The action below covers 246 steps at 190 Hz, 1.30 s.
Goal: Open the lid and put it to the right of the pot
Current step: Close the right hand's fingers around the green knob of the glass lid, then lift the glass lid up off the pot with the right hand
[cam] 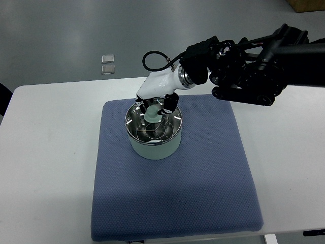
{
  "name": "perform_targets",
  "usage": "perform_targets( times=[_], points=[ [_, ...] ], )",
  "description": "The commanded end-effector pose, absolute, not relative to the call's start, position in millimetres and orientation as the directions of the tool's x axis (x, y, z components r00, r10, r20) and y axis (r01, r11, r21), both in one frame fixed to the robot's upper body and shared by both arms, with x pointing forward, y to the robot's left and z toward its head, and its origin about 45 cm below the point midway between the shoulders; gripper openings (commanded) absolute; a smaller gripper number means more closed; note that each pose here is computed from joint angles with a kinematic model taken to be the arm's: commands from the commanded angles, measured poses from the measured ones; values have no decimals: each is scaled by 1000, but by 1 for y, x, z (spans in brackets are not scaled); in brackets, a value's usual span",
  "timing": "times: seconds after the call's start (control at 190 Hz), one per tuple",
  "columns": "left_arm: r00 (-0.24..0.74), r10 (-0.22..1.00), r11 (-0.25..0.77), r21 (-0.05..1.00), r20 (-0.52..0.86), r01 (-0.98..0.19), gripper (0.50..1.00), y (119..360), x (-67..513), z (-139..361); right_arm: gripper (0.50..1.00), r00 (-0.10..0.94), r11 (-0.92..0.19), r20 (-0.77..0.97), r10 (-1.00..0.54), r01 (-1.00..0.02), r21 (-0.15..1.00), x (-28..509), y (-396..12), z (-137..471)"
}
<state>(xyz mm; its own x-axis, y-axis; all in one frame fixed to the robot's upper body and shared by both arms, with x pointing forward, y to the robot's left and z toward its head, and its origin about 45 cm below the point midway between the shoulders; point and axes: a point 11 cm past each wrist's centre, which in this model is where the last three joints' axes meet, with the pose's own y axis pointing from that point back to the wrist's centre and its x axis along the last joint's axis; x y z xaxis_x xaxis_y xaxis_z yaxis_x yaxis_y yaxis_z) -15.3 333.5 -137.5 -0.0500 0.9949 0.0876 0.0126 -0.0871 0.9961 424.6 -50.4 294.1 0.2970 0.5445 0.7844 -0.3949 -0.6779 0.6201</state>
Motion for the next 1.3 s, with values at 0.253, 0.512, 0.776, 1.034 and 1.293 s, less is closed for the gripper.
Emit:
perform_targets(
  times=[0.253,0.512,0.776,1.034,1.293],
  points=[
    [-50,995,-86,996,86,13,1000,333,-15,-138,625,300,-683,790,535,-397,613,425,-52,295],
    [-50,995,-87,996,88,13,1000,334,-15,-138,629,305,-681,786,538,-392,618,423,-53,292],
    [-50,995,-87,996,88,13,1000,334,-15,-138,637,317,-681,782,536,-385,623,422,-54,286],
    [-50,995,-87,996,88,13,1000,334,-15,-138,613,318,-680,781,538,-384,625,422,-55,287],
    [-50,995,-87,996,88,13,1000,334,-15,-138,500,318,-679,779,540,-382,626,422,-55,287]
  ],
)
